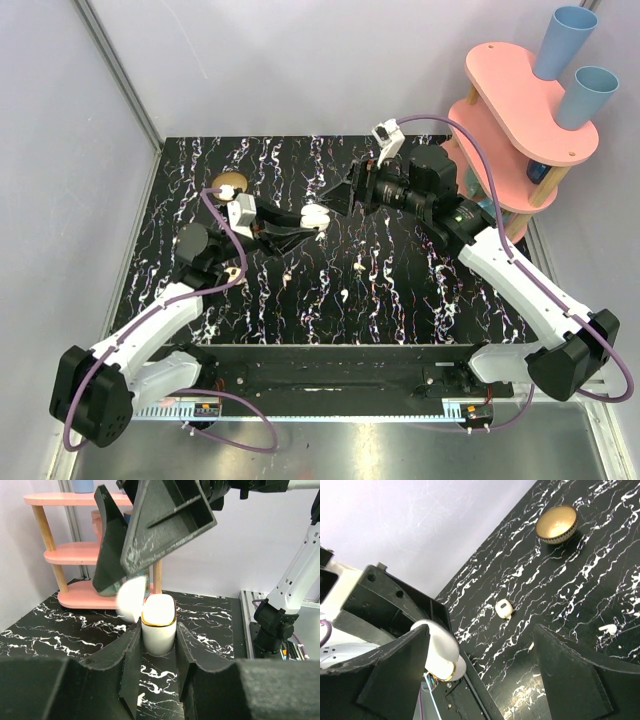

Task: Insert the wireless bluetooth earbuds into the charging case
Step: Open the charging case, then pick up the right earbud from the center of the board.

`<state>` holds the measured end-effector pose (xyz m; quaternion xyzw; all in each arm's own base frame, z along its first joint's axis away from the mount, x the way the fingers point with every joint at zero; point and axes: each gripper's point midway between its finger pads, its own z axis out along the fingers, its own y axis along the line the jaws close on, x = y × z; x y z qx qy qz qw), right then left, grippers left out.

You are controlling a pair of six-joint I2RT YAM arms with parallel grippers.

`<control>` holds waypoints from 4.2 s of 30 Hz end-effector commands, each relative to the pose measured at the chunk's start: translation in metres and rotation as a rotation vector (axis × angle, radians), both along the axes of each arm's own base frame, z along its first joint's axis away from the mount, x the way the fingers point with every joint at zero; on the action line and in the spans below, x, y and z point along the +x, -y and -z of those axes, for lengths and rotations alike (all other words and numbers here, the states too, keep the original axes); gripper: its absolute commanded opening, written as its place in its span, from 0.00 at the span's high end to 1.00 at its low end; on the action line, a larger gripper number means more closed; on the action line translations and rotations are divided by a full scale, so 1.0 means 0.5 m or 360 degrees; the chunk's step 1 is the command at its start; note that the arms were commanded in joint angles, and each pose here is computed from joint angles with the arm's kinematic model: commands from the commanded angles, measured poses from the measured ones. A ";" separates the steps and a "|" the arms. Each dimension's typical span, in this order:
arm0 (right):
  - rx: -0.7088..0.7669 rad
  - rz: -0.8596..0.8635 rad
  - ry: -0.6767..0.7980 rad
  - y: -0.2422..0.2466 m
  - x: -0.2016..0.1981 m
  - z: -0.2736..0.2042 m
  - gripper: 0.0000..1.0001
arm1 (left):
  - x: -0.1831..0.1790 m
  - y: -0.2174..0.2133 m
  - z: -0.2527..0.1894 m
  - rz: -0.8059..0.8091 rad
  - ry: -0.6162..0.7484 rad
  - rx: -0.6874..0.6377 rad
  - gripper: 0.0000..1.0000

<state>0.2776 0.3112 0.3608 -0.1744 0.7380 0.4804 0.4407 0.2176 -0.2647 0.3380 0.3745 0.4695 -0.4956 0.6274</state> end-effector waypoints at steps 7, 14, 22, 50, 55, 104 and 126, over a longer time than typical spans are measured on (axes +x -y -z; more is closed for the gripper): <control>0.0218 -0.0041 0.0209 0.004 -0.024 -0.107 0.06 | 0.036 -0.023 0.016 -0.0248 0.0023 0.0000 1.00; 0.0156 -0.0112 0.0201 -0.004 -0.029 -0.086 0.07 | 0.049 -0.035 0.011 -0.0334 0.0027 -0.0020 1.00; 0.0050 -0.0250 0.0107 -0.019 -0.043 -0.038 0.09 | 0.049 -0.030 -0.025 -0.0307 0.0057 -0.0062 1.00; -0.0022 -0.0132 0.0050 -0.032 0.003 -0.011 0.10 | -0.042 -0.010 -0.055 0.0056 0.0208 -0.0036 1.00; 0.0010 -0.0162 0.0050 -0.039 0.001 -0.020 0.10 | -0.043 -0.012 -0.047 0.0043 0.0197 -0.0013 1.00; 0.0003 0.0748 -0.0638 0.190 0.107 0.121 0.00 | 0.062 -0.090 -0.005 -0.0529 0.0036 0.0051 1.00; -0.0720 0.1059 -0.0961 0.197 0.001 0.400 0.11 | 0.045 -0.124 -0.022 -0.0643 0.0034 0.0021 1.00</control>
